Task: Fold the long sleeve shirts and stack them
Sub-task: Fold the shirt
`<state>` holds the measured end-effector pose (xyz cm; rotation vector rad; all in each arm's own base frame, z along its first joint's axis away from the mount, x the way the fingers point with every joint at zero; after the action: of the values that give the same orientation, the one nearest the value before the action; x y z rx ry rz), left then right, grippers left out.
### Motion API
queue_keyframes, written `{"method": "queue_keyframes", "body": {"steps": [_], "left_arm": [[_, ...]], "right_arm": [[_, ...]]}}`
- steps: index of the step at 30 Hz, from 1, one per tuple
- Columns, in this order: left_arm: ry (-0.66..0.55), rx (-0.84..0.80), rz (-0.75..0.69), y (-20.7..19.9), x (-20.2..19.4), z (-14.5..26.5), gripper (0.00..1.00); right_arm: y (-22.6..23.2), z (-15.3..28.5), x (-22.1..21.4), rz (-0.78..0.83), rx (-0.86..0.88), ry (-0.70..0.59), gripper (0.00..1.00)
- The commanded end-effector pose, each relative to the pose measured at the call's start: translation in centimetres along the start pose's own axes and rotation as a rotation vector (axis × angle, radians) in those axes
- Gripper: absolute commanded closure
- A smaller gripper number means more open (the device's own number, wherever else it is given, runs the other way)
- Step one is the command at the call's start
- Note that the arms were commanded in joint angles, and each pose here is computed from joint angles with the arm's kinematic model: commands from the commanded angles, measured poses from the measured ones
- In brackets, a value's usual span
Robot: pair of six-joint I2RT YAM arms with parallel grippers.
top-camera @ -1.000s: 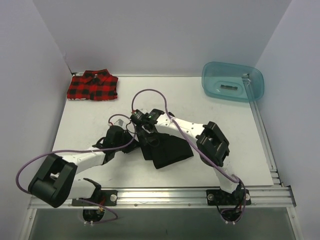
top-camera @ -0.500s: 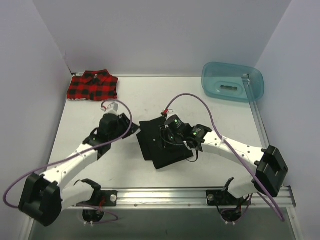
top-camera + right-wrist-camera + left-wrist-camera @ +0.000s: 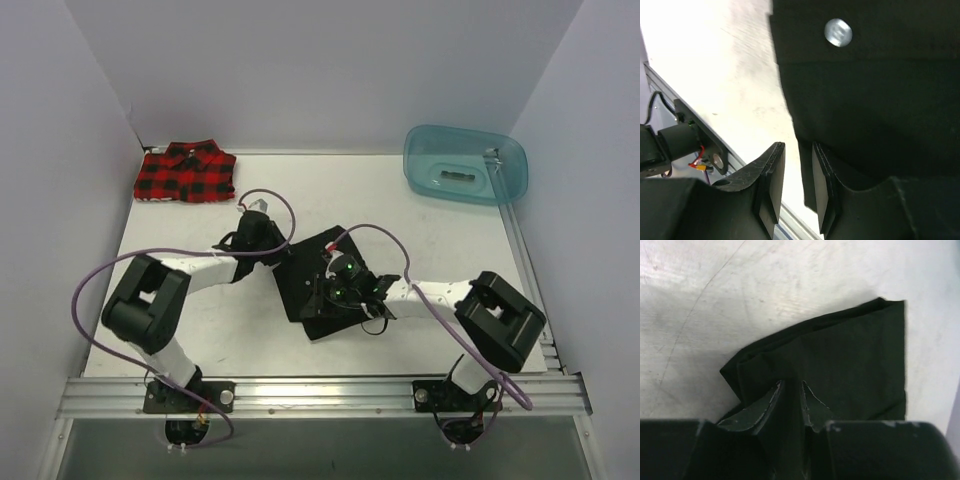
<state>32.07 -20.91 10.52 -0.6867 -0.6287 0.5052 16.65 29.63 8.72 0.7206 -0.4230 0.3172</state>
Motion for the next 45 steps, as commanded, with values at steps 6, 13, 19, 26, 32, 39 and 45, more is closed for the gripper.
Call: {"method": "queue_keyframes", "body": {"steps": [6,13,19,26,32,39,45], "left_arm": [[-0.043,0.020,0.034,1.0,2.1,-4.1,0.75],[-0.147,-0.031,-0.073,-2.9,6.4,-1.2,0.71],[-0.170,-0.071,-0.153,-5.4,3.9,3.7,0.55],[-0.054,-0.112,-0.208,-4.7,-4.7,6.6,0.54],[0.077,-0.009,-0.214,-0.1,-9.5,3.8,0.55],[0.154,0.070,-0.120,3.8,-11.1,1.3,0.58],[0.163,0.076,-0.102,4.3,-11.3,1.8,0.59]], "right_arm": [[0.2,-2.2,-0.4,-0.043,0.086,0.057,0.71],[1.3,1.5,4.1,0.046,0.073,-0.041,0.60],[-1.1,6.5,5.8,0.020,0.070,-0.114,0.57],[-3.8,8.0,3.6,-0.026,0.157,-0.024,0.60],[-6.9,6.7,0.5,-0.147,0.214,0.047,0.64],[-12.1,6.0,-2.5,-0.311,0.152,0.094,0.67],[-12.8,6.5,-2.6,-0.372,0.185,0.042,0.67]]}}
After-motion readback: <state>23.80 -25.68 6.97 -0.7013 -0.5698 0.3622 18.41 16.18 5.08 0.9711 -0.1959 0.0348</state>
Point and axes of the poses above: each gripper's point midway between its finger pads, its own z axis back along the fingers, its own y axis along the line the jaws close on, x = y × z, the point moved 6 cm from there along z, back along the fingers, and after that the axes turned 11 degrees about z, right-handed, at the moved point
